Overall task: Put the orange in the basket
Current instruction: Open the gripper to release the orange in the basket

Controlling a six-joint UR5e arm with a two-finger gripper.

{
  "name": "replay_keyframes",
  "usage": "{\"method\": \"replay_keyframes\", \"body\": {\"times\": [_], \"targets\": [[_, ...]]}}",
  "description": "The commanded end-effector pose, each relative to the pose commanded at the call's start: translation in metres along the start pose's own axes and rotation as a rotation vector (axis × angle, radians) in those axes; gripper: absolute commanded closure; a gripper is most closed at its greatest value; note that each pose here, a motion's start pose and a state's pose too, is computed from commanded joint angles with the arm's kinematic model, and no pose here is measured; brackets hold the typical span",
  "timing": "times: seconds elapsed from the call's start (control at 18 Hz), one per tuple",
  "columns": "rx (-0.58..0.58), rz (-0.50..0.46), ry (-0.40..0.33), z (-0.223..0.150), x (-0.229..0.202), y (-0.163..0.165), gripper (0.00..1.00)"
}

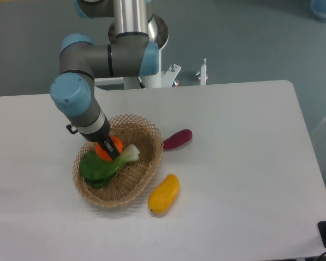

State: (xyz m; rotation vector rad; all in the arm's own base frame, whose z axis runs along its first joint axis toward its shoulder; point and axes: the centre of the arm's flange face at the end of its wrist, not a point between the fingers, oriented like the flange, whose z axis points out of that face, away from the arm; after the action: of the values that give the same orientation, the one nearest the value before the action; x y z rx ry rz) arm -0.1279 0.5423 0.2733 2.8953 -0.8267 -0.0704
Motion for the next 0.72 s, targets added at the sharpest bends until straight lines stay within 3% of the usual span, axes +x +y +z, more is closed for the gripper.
{"method": "replay_keyframes", "body": {"times": [0.22, 0.72], "targets": [[-0.002, 0.002, 0.002, 0.001, 0.002, 0.000, 0.09], [0.035, -0.029, -0.048, -0.028, -0.023, 0.006, 0.00]]}}
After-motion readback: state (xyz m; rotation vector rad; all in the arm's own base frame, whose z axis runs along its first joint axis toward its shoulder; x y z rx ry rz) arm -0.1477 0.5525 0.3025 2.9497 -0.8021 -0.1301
